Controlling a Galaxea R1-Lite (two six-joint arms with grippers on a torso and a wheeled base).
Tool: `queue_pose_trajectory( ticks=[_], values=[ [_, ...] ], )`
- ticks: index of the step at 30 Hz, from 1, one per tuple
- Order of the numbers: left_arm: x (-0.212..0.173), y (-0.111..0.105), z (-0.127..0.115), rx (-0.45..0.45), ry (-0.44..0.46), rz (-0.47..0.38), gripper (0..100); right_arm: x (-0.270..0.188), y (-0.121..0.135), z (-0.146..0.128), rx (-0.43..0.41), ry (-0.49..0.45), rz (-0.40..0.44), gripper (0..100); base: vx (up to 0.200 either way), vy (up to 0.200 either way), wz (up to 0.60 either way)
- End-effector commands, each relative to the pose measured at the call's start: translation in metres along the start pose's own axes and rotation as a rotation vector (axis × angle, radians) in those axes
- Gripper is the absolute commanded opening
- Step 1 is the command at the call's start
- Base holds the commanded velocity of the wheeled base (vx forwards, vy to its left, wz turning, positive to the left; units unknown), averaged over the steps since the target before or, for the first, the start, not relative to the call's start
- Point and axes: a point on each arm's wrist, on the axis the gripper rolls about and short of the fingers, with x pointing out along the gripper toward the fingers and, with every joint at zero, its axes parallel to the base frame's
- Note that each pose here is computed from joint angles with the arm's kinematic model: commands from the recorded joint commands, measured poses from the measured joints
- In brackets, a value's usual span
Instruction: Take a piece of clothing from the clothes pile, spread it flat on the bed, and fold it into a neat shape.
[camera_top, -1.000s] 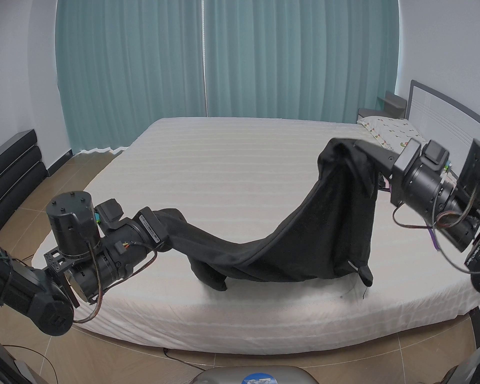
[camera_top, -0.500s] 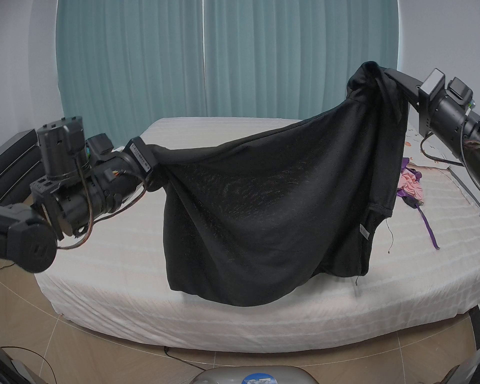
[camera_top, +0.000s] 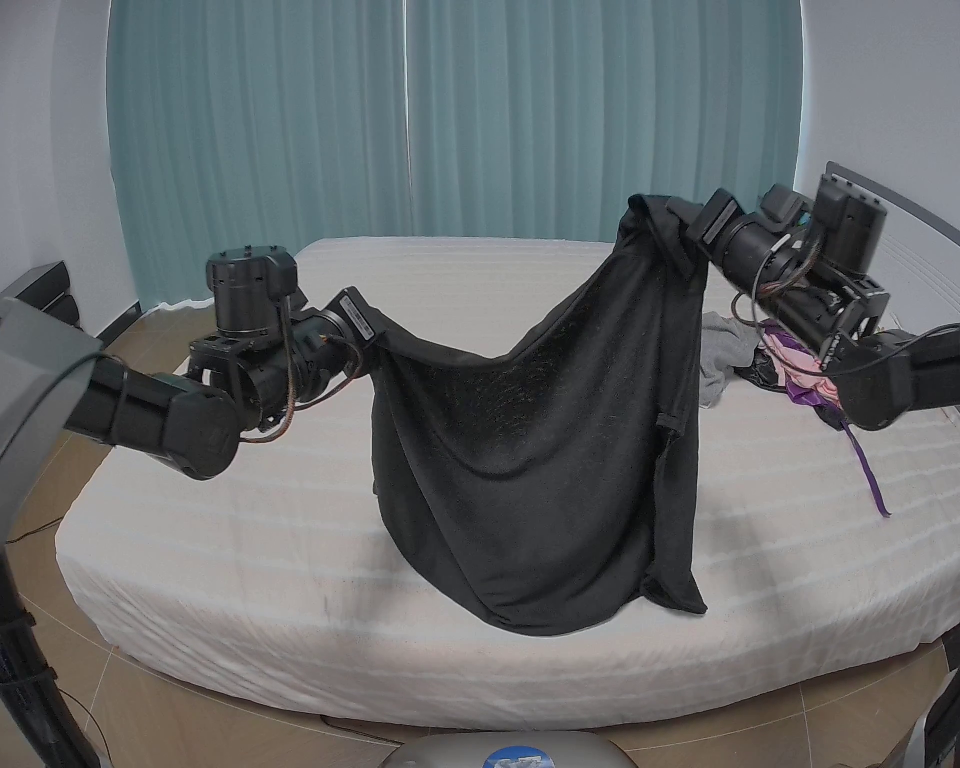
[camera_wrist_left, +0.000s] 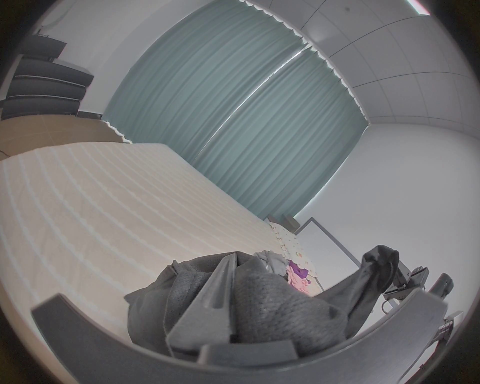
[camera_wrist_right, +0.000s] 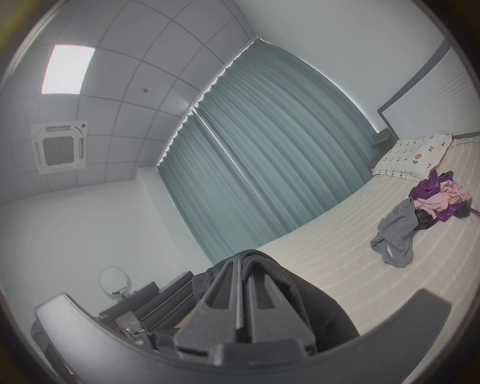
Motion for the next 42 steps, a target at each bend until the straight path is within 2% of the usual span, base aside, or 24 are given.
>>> queue_pose_trajectory(
  ticks=[1, 4, 8, 14, 17, 19, 20, 21, 22, 26, 28, 31, 33, 34, 37, 42],
  values=[
    [0.044, 0.032, -0.035, -0.002, 0.083, 0.078, 0, 0.042, -0.045, -0.055, -0.022, 0.078, -0.085, 0, 0.2, 0.0, 0.0],
    [0.052, 0.04, -0.043, -0.002, 0.105, 0.1, 0, 0.049, -0.056, -0.069, -0.026, 0.093, -0.113, 0, 0.2, 0.0, 0.0],
    [0.068, 0.062, -0.071, -0.002, 0.165, 0.15, 0, 0.062, -0.087, -0.104, -0.037, 0.139, -0.185, 0, 0.2, 0.0, 0.0],
    [0.082, 0.093, -0.105, -0.002, 0.237, 0.214, 0, 0.066, -0.123, -0.152, -0.038, 0.227, -0.264, 0, 0.0, 0.0, 0.0],
    [0.086, 0.099, -0.112, -0.006, 0.245, 0.228, 0, 0.067, -0.133, -0.163, -0.04, 0.24, -0.293, 0, 0.0, 0.0, 0.0],
    [0.089, 0.105, -0.119, -0.023, 0.258, 0.243, 0, 0.07, -0.148, -0.179, -0.046, 0.255, -0.332, 0, 0.0, 0.0, 0.0],
    [0.091, 0.109, -0.122, -0.034, 0.261, 0.25, 0, 0.071, -0.153, -0.186, -0.046, 0.263, -0.342, 100, 0.0, 0.0, 0.0],
    [0.093, 0.111, -0.124, -0.046, 0.261, 0.253, 0, 0.071, -0.156, -0.191, -0.047, 0.271, -0.349, 100, 0.0, 0.0, 0.0],
    [0.095, 0.112, -0.126, -0.064, 0.26, 0.259, 100, 0.071, -0.16, -0.197, -0.048, 0.286, -0.358, 100, 0.0, 0.0, 0.0],
    [0.097, 0.121, -0.128, -0.097, 0.265, 0.294, 100, 0.065, -0.176, -0.213, -0.053, 0.36, -0.414, 100, 0.0, 0.0, 0.0],
    [0.095, 0.13, -0.125, -0.103, 0.273, 0.326, 100, 0.061, -0.187, -0.211, -0.05, 0.399, -0.466, 100, 0.0, 0.0, 0.0],
    [0.092, 0.143, -0.117, -0.117, 0.293, 0.385, 100, 0.058, -0.2, -0.196, -0.042, 0.406, -0.517, 100, 0.0, 0.0, 0.0],
    [0.09, 0.15, -0.113, -0.129, 0.301, 0.416, 100, 0.058, -0.202, -0.185, -0.037, 0.385, -0.524, 100, 0.0, 0.0, 0.0],
    [0.086, 0.156, -0.105, -0.17, 0.299, 0.453, 100, 0.056, -0.206, -0.169, -0.023, 0.36, -0.534, 100, 0.0, 0.0, 0.0],
    [0.077, 0.158, -0.089, -0.252, 0.3, 0.483, 100, 0.047, -0.209, -0.16, 0.008, 0.367, -0.551, 100, 0.0, 0.0, 0.0],
    [0.058, 0.154, -0.067, -0.329, 0.429, 0.463, 100, 0.032, -0.198, -0.152, 0.04, 0.423, -0.513, 100, 0.0, 0.0, 0.0]
  ],
)
